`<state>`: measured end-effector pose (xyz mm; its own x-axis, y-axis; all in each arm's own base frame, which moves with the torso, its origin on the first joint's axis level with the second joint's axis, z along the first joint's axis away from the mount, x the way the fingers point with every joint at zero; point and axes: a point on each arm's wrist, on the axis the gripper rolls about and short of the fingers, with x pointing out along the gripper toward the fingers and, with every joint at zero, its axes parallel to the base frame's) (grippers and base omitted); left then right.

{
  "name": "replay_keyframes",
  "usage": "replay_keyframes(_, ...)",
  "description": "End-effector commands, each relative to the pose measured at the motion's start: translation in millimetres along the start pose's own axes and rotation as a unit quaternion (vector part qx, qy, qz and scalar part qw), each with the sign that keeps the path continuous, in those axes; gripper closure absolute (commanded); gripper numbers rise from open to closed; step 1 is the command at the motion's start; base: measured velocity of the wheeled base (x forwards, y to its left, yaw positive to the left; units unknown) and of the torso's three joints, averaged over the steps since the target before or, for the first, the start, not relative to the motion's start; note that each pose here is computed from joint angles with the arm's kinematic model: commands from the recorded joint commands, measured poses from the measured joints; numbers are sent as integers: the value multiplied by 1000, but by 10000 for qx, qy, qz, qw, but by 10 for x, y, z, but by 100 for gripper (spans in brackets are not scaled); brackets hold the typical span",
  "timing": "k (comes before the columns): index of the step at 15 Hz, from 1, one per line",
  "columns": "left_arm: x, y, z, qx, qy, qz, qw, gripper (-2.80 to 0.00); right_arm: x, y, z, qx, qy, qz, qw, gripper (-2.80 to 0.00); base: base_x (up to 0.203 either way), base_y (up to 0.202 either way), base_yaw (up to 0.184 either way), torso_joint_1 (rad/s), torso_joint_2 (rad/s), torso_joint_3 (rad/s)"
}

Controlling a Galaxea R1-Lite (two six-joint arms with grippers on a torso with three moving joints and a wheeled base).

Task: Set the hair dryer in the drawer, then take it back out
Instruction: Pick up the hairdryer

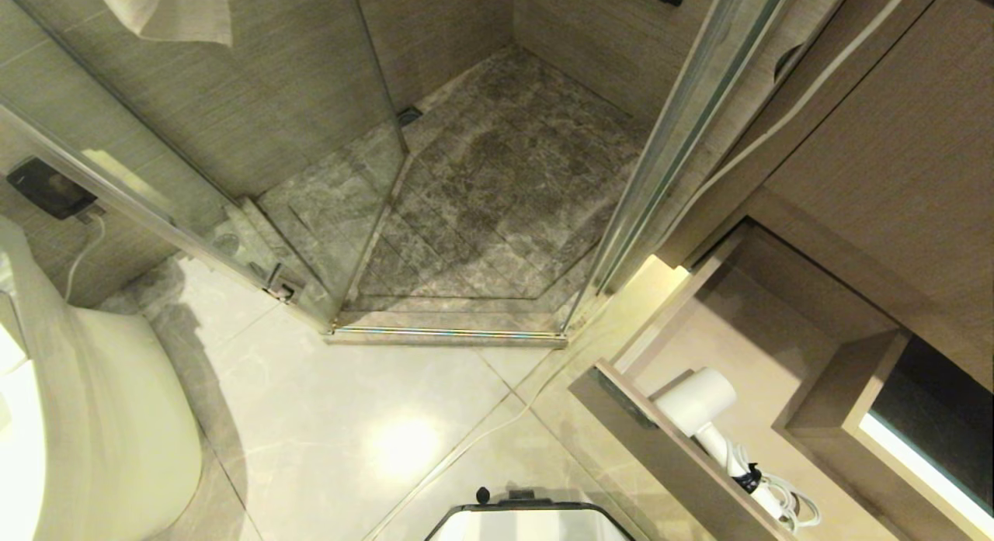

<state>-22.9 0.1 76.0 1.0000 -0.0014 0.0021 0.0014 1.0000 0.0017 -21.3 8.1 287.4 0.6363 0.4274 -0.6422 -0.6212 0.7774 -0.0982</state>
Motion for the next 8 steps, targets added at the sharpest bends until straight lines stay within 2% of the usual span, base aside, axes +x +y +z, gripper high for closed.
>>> replay_keyframes(1,1,0,1,-1,3,5,10000,0,237,-285,344,-153,605,904,9939,0,0,0,0,0,0,0)
replay_keyframes(4,1,0,1,-1,3,-1,10000,0,493,-509,581,-341,703,1584,9843,0,0,0,0,0,0,0)
replay_keyframes(8,1,0,1,-2,3,-1,10000,0,1122,-854,866,-38,1367,2186,9662,0,0,0,0,0,0,0)
